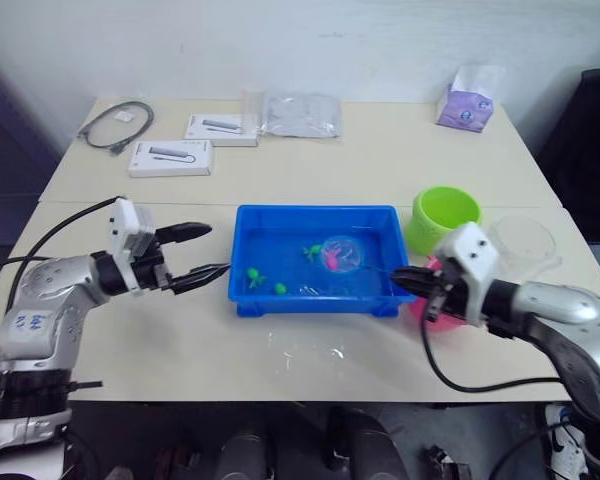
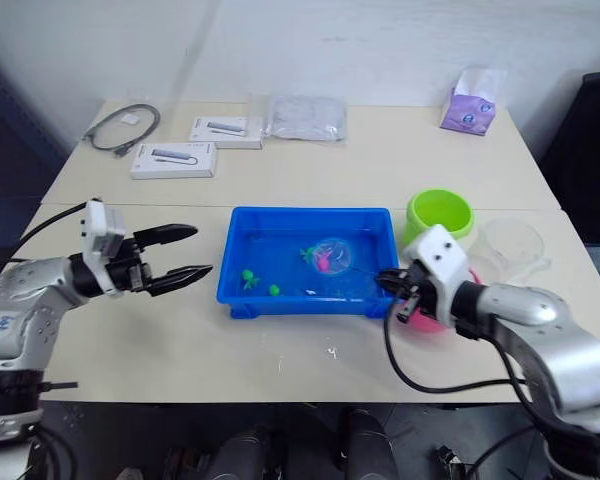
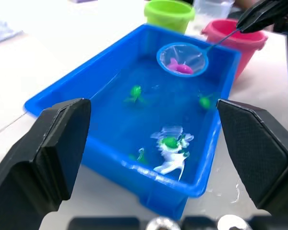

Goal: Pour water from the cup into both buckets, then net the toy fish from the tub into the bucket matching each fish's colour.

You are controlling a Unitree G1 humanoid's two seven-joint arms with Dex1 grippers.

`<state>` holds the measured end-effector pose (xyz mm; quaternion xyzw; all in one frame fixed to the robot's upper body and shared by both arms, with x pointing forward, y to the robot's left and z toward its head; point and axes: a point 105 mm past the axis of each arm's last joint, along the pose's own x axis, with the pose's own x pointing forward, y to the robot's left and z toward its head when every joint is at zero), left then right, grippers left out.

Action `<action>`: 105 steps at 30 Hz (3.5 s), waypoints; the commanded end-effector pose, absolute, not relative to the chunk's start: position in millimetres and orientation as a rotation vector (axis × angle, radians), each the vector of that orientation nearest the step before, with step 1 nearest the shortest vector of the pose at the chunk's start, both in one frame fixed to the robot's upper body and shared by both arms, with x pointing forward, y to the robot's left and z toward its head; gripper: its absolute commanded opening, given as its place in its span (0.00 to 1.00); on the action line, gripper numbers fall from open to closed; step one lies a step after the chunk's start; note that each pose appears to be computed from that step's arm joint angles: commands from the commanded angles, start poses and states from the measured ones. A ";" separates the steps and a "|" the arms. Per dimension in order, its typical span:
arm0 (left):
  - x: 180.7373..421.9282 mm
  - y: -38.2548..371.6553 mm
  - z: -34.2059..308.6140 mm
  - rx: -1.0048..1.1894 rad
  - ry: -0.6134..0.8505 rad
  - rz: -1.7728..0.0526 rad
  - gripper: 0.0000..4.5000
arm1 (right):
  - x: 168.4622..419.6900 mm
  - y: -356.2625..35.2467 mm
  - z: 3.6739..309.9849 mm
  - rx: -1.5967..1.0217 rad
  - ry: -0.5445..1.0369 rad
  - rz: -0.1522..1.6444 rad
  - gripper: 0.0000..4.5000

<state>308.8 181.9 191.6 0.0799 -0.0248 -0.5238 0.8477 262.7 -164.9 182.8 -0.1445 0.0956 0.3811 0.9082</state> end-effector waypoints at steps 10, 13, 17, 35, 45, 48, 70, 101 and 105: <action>323.5 128.7 203.3 0.141 -0.180 -1.351 1.00 | 190.9 -231.9 207.8 -0.275 -0.011 0.506 0.00; 326.2 117.1 203.3 0.127 -0.192 -1.403 1.00 | 177.6 -250.3 201.9 -0.376 0.014 0.406 0.00; 328.1 106.0 201.4 0.122 -0.193 -1.444 1.00 | 168.5 -273.7 198.8 -0.432 -0.018 0.266 0.00; 328.7 90.8 195.7 0.118 -0.176 -1.492 1.00 | 171.1 -298.5 170.9 -1.446 -0.076 0.137 0.00; 328.2 88.3 193.2 0.105 -0.188 -1.475 1.00 | 175.4 -297.8 162.4 -1.745 -0.186 0.133 0.00; 328.5 89.3 192.1 0.119 -0.187 -1.465 1.00 | 173.4 -297.0 160.8 -1.773 -0.219 0.151 0.00; 324.8 81.4 199.1 0.144 -0.217 -1.467 1.00 | 170.7 -280.4 166.1 -1.774 -0.327 0.162 0.00; 330.0 150.5 181.4 0.227 -0.145 -1.316 1.00 | 219.5 -213.6 193.0 -0.705 -0.193 0.465 0.00; 328.8 173.8 178.8 0.258 -0.114 -1.261 1.00 | 245.4 -206.2 204.3 -0.679 -0.115 0.463 0.00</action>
